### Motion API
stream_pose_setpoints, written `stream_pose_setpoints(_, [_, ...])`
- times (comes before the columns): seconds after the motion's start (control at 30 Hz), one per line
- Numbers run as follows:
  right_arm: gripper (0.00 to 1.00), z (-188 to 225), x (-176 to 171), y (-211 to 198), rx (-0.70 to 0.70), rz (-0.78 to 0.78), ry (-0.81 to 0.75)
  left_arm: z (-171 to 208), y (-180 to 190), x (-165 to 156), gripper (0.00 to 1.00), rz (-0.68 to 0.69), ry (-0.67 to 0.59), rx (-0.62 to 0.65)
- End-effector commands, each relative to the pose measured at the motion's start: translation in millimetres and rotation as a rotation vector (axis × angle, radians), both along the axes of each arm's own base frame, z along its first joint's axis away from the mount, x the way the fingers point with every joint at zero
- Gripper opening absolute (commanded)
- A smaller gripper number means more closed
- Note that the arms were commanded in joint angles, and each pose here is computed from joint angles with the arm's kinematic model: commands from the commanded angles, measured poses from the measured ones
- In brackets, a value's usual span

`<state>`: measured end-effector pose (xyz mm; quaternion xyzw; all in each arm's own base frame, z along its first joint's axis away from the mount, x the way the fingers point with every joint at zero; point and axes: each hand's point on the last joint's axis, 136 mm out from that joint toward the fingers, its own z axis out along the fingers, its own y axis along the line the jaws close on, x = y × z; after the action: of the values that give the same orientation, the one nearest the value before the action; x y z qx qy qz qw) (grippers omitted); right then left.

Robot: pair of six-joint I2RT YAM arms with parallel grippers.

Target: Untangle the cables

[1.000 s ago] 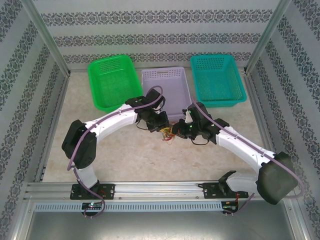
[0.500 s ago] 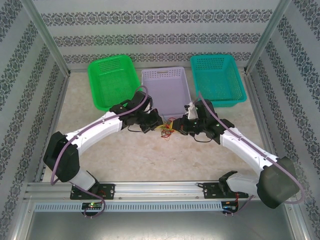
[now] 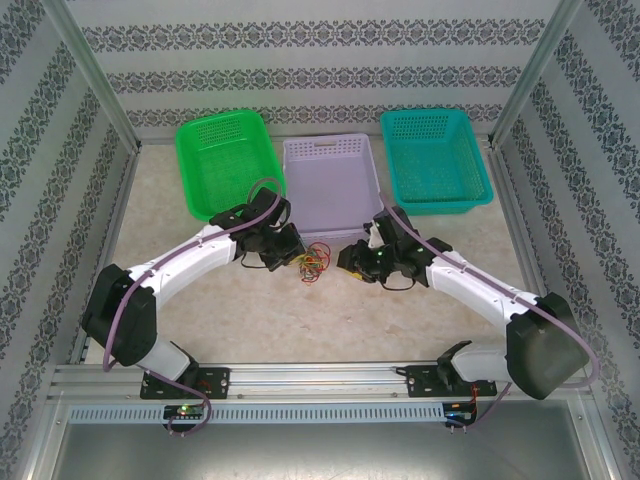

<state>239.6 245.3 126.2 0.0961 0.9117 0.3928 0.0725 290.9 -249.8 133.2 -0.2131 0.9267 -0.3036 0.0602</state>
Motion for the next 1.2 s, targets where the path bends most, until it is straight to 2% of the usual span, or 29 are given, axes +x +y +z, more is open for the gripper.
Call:
stream_pose_setpoints(0.0, [0.44,18.0,10.4,10.5,0.04,-0.027,-0.037,4.9,-8.0,-6.2,0.0,-0.053,-0.01,-0.031])
stream_pose_setpoints(0.13, [0.44,23.4,15.8,17.4,0.073,-0.049,-0.027,1.4,-13.1,-10.3,0.0,-0.079,0.003,-0.041])
stream_pose_setpoints(0.2, [0.37,21.5,18.8,22.5,0.099,-0.055,-0.015,2.7,-17.3,-11.2,0.0,-0.087,0.002,-0.056])
stream_pose_setpoints(0.3, [0.18,13.1,21.3,26.8,0.098,-0.057,0.01,4.9,-20.0,-11.1,0.0,-0.086,-0.002,-0.064])
stream_pose_setpoints(0.33, [0.15,10.9,20.8,26.5,0.092,-0.059,0.015,5.5,-20.3,-11.0,0.0,-0.085,-0.003,-0.065])
stream_pose_setpoints(0.43, [0.17,8.3,20.0,22.0,0.073,-0.07,0.016,7.4,-20.0,-12.2,0.0,-0.085,-0.005,-0.066])
stream_pose_setpoints(0.47, [0.14,7.9,19.4,20.1,0.068,-0.072,0.017,7.1,-18.8,-12.6,0.0,-0.084,-0.003,-0.064])
stream_pose_setpoints(0.53, [0.0,5.8,16.6,12.5,0.038,-0.085,0.018,6.5,-13.7,-14.6,0.0,-0.076,-0.002,-0.042])
stream_pose_setpoints(0.67, [0.0,1.2,10.5,-11.5,-0.036,-0.124,0.014,3.7,6.1,-20.5,0.0,-0.05,0.001,0.055])
stream_pose_setpoints(0.83, [0.0,3.9,2.7,-37.3,-0.099,-0.151,-0.019,-3.8,48.2,-33.5,0.0,-0.019,0.04,0.276])
stream_pose_setpoints(1.03, [0.0,-1.6,-8.2,-53.0,-0.179,-0.14,-0.014,-4.7,62.5,-37.7,0.0,-0.025,0.01,0.332])
stream_pose_setpoints(1.17, [0.0,1.5,-8.1,-80.3,-0.232,-0.188,-0.027,-4.5,91.3,-44.3,0.0,-0.057,0.007,0.493])
